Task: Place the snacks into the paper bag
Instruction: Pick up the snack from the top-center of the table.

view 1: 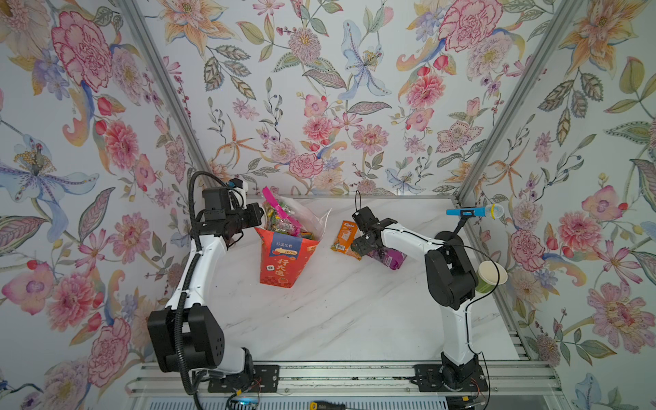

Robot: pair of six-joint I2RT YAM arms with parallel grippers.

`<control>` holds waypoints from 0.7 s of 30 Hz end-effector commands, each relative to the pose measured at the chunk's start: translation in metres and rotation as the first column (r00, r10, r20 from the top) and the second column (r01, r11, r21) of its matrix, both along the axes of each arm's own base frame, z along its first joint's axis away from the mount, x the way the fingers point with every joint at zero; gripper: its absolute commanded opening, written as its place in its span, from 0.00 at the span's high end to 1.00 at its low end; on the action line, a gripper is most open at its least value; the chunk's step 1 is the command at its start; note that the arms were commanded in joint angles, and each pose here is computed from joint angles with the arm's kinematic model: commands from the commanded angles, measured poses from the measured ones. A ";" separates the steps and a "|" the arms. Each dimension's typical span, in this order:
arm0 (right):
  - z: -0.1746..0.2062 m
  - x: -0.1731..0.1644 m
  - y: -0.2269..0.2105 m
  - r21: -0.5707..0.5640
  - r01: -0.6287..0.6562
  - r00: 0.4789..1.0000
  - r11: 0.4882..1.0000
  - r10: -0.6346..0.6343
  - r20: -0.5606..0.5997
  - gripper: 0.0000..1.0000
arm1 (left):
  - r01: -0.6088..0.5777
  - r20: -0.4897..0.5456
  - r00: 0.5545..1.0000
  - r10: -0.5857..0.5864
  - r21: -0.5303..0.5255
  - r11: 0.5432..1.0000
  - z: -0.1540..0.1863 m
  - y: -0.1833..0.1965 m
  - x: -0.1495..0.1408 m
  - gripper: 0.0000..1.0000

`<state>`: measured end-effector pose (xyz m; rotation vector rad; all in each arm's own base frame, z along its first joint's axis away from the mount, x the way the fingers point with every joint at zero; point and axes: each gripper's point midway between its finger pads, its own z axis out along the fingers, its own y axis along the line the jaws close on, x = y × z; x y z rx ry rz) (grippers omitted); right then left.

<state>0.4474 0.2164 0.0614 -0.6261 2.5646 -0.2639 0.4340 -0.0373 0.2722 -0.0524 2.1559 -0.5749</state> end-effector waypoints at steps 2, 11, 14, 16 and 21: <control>-0.011 0.000 -0.008 -0.041 0.011 1.000 0.999 -0.013 -0.028 0.32 | 0.014 0.112 0.994 -0.013 -0.007 1.000 0.033 0.001 0.000 1.00; 0.076 0.017 0.003 0.083 0.008 0.988 0.997 -0.021 0.155 1.00 | 0.008 0.110 0.994 -0.008 -0.001 1.000 0.033 0.002 -0.001 1.00; 0.153 0.018 0.014 0.157 -0.037 0.951 0.987 -0.014 0.310 1.00 | 0.007 0.107 0.994 -0.007 -0.001 1.000 0.032 0.003 0.000 1.00; 0.210 0.015 0.023 0.194 -0.085 0.908 0.977 -0.004 0.420 1.00 | 0.003 0.102 0.995 -0.003 0.002 1.000 0.030 0.004 0.000 1.00; 0.330 -0.003 0.055 0.349 -0.269 0.796 0.897 0.004 0.605 1.00 | -0.020 0.095 0.995 0.018 0.030 0.999 0.028 0.009 -0.001 1.00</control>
